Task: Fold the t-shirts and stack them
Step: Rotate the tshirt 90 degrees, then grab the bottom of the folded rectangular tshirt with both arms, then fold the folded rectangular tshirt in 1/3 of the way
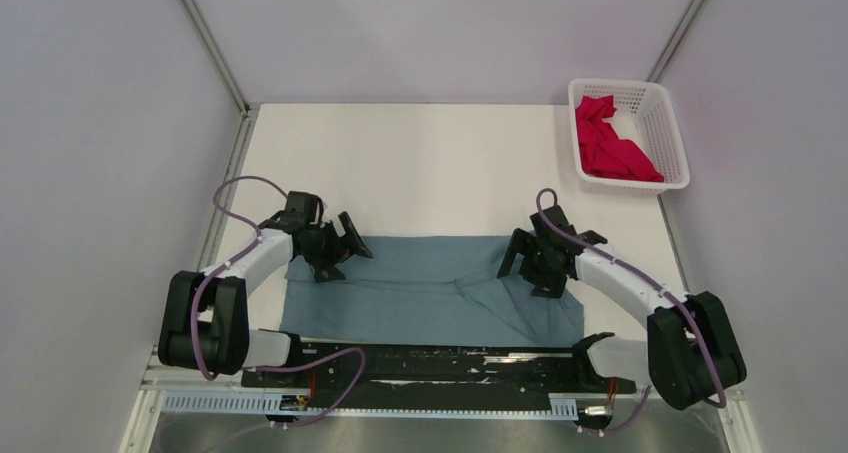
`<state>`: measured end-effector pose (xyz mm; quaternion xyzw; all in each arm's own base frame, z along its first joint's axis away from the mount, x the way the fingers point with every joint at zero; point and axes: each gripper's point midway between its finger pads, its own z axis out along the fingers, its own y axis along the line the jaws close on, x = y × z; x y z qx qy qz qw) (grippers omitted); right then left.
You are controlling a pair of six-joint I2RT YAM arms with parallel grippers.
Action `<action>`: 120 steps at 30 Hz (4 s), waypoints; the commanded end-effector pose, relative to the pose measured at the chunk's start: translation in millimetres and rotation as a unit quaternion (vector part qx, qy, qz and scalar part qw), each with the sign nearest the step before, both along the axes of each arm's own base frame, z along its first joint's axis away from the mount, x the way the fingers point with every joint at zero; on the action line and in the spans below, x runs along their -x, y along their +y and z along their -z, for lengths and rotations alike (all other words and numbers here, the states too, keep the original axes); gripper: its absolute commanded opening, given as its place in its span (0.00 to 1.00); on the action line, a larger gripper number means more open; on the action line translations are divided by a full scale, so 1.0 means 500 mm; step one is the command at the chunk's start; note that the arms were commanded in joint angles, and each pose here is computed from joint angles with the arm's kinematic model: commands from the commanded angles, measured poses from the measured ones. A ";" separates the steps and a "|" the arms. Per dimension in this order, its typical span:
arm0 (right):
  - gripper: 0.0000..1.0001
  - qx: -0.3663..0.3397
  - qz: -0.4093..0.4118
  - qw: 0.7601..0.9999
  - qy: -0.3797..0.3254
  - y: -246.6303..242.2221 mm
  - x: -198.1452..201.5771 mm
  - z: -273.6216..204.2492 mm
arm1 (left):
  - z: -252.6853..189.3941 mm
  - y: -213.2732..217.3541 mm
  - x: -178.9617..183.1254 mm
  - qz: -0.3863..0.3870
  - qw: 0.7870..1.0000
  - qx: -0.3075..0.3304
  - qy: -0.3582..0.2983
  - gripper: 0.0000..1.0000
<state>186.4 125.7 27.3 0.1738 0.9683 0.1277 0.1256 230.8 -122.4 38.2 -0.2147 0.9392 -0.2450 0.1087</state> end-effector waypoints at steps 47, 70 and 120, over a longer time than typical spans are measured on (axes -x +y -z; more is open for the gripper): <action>1.00 -0.045 -0.129 0.878 -0.459 0.220 -0.795 -0.463 | -0.154 -0.219 0.028 0.106 0.979 -0.109 -0.134 1.00; 0.81 -0.033 -0.354 0.929 -0.104 0.321 0.076 -0.046 | 0.046 -0.037 0.166 0.055 0.995 -0.075 0.019 0.71; 0.00 -0.016 -0.153 0.950 -0.272 0.180 -0.407 -0.209 | -0.182 -0.212 -0.375 0.098 0.984 -0.001 -0.147 0.01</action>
